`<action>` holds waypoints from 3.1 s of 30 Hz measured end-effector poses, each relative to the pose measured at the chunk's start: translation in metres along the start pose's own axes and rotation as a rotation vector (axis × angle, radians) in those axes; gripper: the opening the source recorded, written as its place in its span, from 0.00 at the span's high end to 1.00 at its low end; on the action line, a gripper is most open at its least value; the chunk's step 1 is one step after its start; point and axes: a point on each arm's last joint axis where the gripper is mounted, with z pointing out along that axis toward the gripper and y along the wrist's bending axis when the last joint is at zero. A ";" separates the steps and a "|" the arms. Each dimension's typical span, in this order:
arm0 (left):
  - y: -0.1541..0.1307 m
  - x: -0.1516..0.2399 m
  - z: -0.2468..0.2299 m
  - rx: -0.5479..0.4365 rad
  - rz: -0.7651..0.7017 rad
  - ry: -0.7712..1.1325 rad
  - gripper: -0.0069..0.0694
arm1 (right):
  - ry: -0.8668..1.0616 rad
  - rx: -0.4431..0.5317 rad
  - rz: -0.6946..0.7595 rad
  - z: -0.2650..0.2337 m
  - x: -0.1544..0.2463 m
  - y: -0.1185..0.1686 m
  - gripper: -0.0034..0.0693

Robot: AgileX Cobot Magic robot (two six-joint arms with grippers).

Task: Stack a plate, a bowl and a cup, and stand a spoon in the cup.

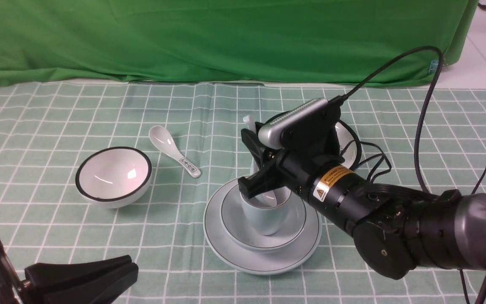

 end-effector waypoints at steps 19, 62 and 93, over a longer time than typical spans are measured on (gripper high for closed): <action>0.000 0.000 0.000 0.000 0.000 0.000 0.89 | -0.018 -0.053 0.000 -0.034 -0.059 0.012 0.53; 0.000 0.001 0.000 0.000 0.000 0.001 0.89 | 0.368 0.248 0.030 -0.289 -0.056 -0.042 0.93; 0.000 0.001 0.000 0.000 0.000 0.002 0.89 | 0.247 0.565 0.067 -0.326 0.063 -0.039 0.91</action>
